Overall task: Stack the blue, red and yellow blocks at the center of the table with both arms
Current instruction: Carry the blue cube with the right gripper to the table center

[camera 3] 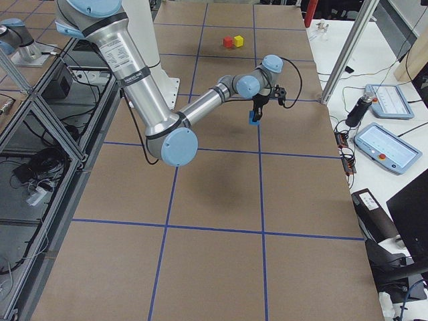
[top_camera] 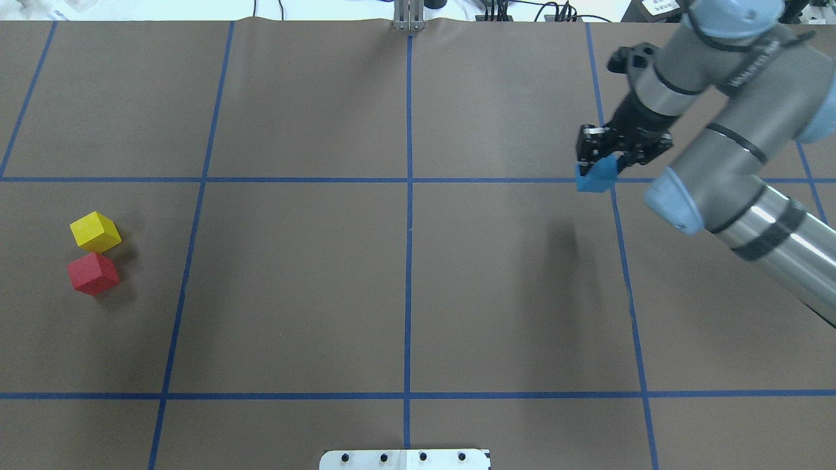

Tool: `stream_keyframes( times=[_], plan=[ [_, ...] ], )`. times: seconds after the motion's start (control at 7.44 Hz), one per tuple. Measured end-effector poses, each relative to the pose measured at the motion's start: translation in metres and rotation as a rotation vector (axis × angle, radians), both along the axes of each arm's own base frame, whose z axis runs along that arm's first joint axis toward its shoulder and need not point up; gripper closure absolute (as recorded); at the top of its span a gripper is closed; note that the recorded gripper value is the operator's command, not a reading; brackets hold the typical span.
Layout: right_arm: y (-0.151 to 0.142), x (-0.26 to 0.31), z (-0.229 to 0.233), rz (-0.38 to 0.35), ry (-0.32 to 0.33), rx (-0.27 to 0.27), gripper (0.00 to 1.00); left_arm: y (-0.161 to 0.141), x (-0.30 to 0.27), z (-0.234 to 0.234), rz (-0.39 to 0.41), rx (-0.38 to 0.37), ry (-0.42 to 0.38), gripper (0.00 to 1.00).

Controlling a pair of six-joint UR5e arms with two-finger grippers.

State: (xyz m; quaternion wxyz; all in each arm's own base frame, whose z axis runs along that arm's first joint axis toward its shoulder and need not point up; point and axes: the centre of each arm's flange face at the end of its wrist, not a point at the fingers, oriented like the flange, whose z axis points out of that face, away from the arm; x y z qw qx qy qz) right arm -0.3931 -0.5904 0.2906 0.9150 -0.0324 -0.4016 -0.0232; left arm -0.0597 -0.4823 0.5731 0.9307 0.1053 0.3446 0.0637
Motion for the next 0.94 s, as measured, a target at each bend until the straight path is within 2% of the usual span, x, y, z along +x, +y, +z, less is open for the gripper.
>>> stream_keyframes(
  times=[0.27,0.67,0.94],
  plan=[
    [-0.013,-0.094,-0.069,-0.051,0.037,0.019,1.0,0.0,0.0,0.0,0.001,0.001,0.001,0.0],
    [0.023,-0.183,-0.117,-0.067,0.07,0.011,1.0,-0.001,0.001,0.002,0.004,-0.002,0.0,0.0],
    [0.041,-0.211,-0.124,-0.071,0.057,0.011,1.0,-0.001,0.001,0.003,0.004,-0.003,-0.001,0.0]
  ],
)
